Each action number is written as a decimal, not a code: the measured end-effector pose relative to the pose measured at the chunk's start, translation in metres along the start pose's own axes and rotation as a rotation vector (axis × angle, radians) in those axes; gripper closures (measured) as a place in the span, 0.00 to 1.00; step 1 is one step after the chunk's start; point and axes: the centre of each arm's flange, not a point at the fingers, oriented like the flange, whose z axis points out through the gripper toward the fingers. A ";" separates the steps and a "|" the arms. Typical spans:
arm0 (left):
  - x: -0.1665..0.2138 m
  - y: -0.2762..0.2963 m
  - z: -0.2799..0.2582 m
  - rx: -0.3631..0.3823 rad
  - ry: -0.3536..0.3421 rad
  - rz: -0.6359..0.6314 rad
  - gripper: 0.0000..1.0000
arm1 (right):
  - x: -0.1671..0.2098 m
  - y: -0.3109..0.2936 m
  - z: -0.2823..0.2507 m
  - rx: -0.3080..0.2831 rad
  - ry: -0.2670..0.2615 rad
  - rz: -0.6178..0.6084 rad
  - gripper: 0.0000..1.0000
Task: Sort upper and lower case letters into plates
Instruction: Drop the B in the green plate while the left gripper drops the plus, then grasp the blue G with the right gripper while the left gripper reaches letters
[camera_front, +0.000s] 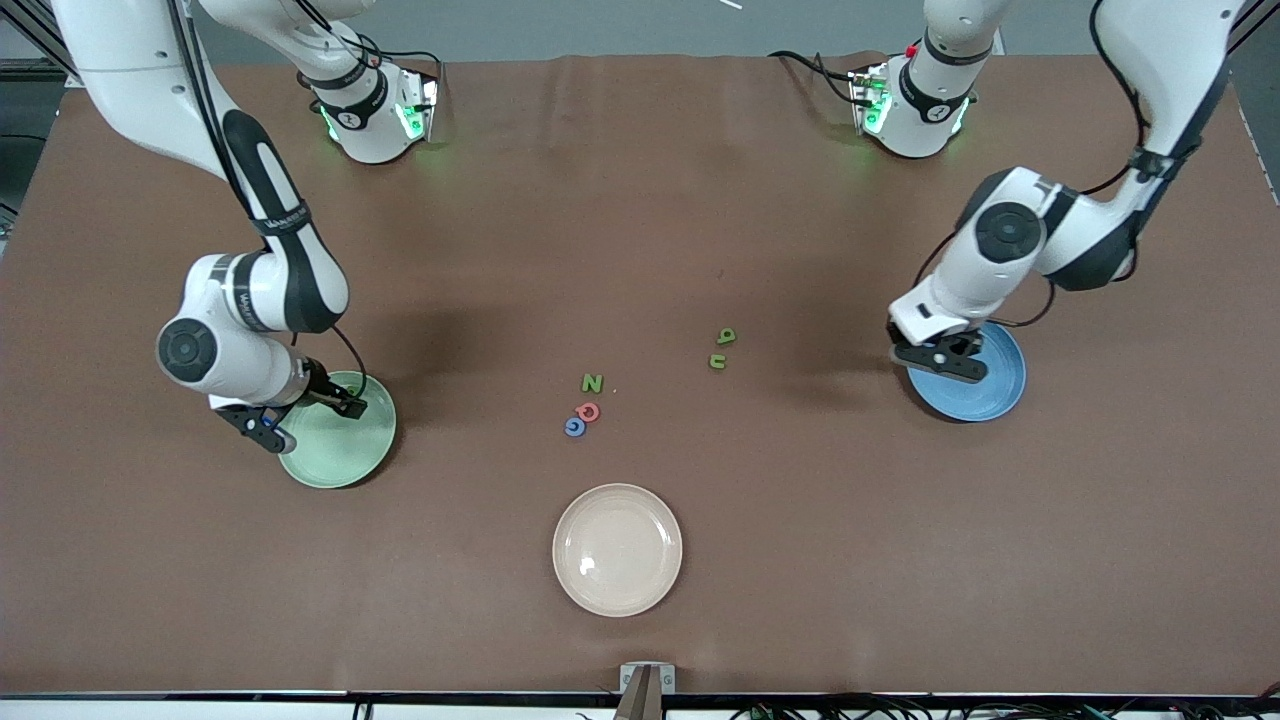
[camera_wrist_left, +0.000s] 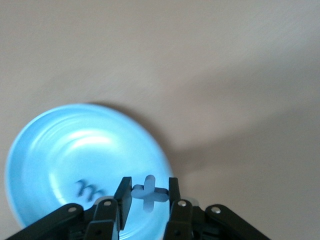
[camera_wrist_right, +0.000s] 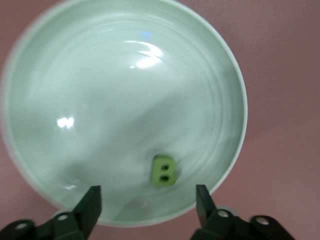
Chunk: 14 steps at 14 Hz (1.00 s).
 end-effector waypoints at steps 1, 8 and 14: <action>-0.008 -0.017 0.005 -0.004 -0.012 0.029 0.66 | -0.006 -0.018 -0.019 0.007 0.003 0.025 0.00; -0.046 -0.092 0.024 -0.028 -0.041 0.192 0.66 | -0.122 -0.172 0.007 0.082 0.065 0.208 0.00; -0.050 -0.097 0.049 -0.047 -0.016 0.265 0.66 | -0.152 -0.249 0.046 0.099 0.087 0.282 0.00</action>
